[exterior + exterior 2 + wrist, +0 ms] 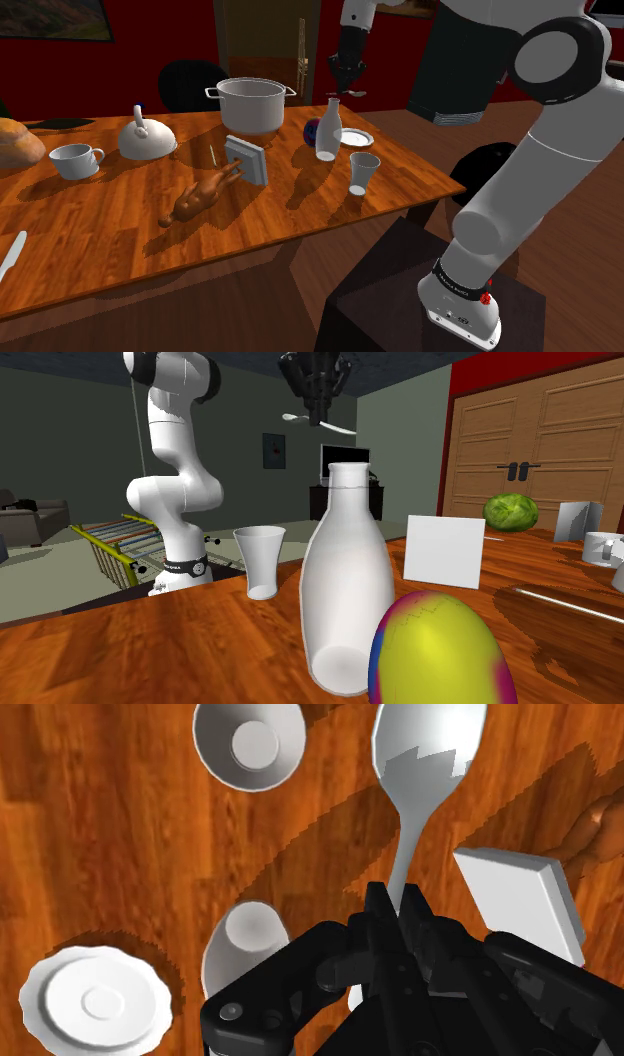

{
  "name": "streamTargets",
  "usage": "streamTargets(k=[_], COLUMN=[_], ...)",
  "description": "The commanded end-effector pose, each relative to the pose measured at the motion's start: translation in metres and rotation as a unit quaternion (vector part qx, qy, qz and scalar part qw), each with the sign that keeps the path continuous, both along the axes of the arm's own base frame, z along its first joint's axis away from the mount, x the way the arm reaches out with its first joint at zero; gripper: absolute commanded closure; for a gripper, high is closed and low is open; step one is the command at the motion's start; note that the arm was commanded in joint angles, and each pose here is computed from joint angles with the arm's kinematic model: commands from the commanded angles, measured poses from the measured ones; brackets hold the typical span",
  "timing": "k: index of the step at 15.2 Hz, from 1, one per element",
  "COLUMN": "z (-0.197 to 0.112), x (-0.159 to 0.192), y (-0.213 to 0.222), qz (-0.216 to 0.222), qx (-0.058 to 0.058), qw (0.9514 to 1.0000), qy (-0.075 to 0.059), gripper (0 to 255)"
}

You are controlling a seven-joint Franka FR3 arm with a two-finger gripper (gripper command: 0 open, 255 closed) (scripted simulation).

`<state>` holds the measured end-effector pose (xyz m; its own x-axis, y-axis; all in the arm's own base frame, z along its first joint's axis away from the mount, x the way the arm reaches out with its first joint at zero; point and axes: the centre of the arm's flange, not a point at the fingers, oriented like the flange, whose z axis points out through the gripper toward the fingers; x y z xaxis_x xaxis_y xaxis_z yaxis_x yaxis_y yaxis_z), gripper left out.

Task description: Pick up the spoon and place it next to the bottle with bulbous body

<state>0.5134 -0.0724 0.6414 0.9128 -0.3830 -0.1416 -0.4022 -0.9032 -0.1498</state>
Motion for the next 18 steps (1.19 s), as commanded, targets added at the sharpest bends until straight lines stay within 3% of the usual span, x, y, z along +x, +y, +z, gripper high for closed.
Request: streamTargets(k=[1, 18], z=[0.000, 0.000], x=[-0.009, -0.065], y=[-0.025, -0.242], qz=[0.001, 0.001], qx=[0.000, 0.000], qw=[1.0000, 1.0000], qy=[0.000, 0.000], gripper=[255, 255])
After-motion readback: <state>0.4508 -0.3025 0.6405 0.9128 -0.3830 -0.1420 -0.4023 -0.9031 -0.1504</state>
